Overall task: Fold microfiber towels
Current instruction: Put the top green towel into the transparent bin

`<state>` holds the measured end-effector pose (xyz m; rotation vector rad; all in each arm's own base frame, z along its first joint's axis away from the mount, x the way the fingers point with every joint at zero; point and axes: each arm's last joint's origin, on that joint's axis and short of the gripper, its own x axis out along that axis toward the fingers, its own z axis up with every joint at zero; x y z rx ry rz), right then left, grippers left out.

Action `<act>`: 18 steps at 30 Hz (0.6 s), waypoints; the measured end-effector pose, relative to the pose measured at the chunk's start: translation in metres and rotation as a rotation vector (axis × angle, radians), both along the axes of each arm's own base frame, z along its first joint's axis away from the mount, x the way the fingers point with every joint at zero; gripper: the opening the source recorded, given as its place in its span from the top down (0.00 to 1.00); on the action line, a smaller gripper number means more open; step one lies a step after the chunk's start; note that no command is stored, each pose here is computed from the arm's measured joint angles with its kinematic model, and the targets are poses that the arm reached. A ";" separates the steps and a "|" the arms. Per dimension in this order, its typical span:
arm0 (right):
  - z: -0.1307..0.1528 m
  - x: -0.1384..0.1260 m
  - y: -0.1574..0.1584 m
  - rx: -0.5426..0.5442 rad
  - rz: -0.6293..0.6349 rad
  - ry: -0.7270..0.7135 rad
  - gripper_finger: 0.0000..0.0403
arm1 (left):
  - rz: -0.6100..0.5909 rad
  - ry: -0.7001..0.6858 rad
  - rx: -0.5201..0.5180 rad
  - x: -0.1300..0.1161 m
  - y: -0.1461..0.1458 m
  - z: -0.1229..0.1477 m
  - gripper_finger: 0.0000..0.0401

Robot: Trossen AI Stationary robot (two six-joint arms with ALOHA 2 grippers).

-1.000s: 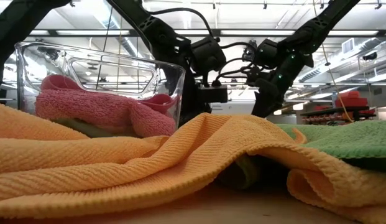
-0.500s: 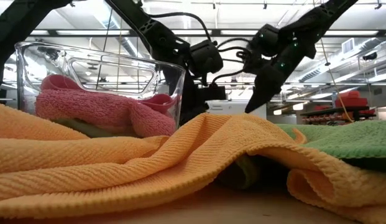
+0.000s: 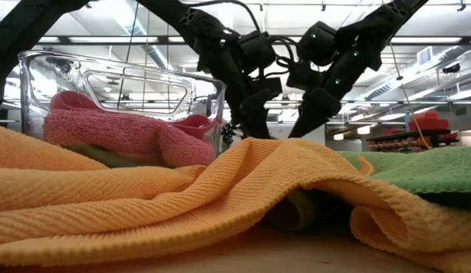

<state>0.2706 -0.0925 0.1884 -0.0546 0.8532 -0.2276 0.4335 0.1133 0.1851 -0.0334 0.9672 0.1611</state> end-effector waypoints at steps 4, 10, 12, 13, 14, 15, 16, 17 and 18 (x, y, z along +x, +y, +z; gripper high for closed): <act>0.001 0.002 0.000 -0.021 -0.017 -0.031 0.40 | 0.020 0.017 -0.018 0.000 0.001 0.009 0.95; -0.008 -0.002 0.004 0.000 -0.019 -0.029 0.39 | 0.031 0.010 -0.021 0.003 0.005 0.021 0.95; -0.010 -0.002 0.007 0.006 -0.012 -0.033 0.39 | 0.040 -0.003 -0.023 0.004 0.006 0.025 0.93; -0.011 -0.002 0.008 0.005 -0.007 -0.038 0.39 | 0.041 -0.008 -0.028 0.004 0.006 0.026 0.93; -0.011 -0.002 0.009 -0.003 -0.010 -0.038 0.39 | 0.037 -0.010 -0.036 0.004 0.006 0.027 0.93; -0.013 -0.002 0.010 -0.016 -0.019 -0.034 0.39 | 0.035 -0.013 -0.045 0.005 0.006 0.028 0.93; -0.015 -0.003 0.010 -0.033 -0.031 -0.034 0.39 | 0.031 -0.020 -0.052 0.005 0.006 0.029 0.94; -0.016 -0.004 0.010 -0.048 -0.044 -0.038 0.39 | 0.027 -0.030 -0.057 0.006 0.006 0.031 0.95; -0.017 -0.004 0.010 -0.062 -0.055 -0.047 0.39 | 0.022 -0.038 -0.061 0.007 0.005 0.033 0.96</act>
